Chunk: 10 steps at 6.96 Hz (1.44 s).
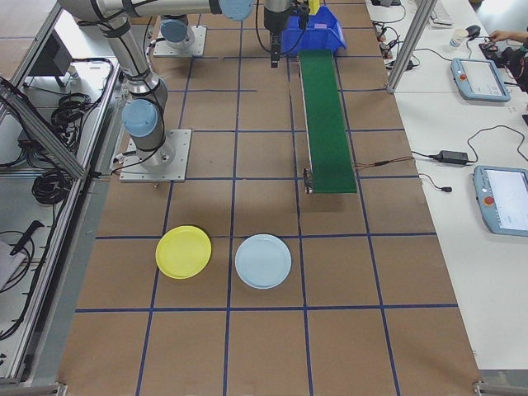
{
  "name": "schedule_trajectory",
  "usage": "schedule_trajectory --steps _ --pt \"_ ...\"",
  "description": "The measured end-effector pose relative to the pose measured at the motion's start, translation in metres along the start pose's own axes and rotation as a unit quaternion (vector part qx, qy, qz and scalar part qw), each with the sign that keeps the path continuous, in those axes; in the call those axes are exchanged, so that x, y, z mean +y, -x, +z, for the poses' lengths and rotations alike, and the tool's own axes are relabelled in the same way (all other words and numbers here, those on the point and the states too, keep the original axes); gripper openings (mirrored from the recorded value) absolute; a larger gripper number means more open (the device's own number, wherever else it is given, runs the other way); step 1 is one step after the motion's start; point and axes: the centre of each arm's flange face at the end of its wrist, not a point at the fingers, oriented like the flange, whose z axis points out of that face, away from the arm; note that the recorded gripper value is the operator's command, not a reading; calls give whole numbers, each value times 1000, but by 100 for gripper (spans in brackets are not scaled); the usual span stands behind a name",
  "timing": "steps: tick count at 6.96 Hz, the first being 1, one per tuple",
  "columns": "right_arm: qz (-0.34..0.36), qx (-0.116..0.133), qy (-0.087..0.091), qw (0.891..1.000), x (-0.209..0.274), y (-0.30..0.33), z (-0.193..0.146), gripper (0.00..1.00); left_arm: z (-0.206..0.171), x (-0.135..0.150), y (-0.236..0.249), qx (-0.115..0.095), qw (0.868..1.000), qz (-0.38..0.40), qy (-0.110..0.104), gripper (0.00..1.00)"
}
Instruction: Move block left to right into plate
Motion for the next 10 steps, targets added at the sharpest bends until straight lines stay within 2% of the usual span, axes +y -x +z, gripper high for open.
schedule_trajectory --steps 1,2,3,5,6,7,10 --pt "0 0 0 1000 0 0 0 100 -8 -15 -30 8 1000 -8 -12 28" --pt "1 0 0 1000 0 -1 0 100 -3 -27 -54 16 1000 -16 -14 28" --pt "1 0 0 1000 0 -1 0 100 14 -36 -67 23 999 -21 -10 28" --pt "1 0 0 1000 0 -1 0 100 75 -53 -78 48 999 -19 -7 29" --pt "2 0 0 1000 0 -1 0 100 98 -58 -80 55 998 -16 -7 79" --pt "1 0 0 1000 0 -1 0 100 110 -60 -81 59 998 -14 -5 98" --pt "2 1 1 1000 0 -2 1 100 115 -62 -80 57 998 -12 -5 100"
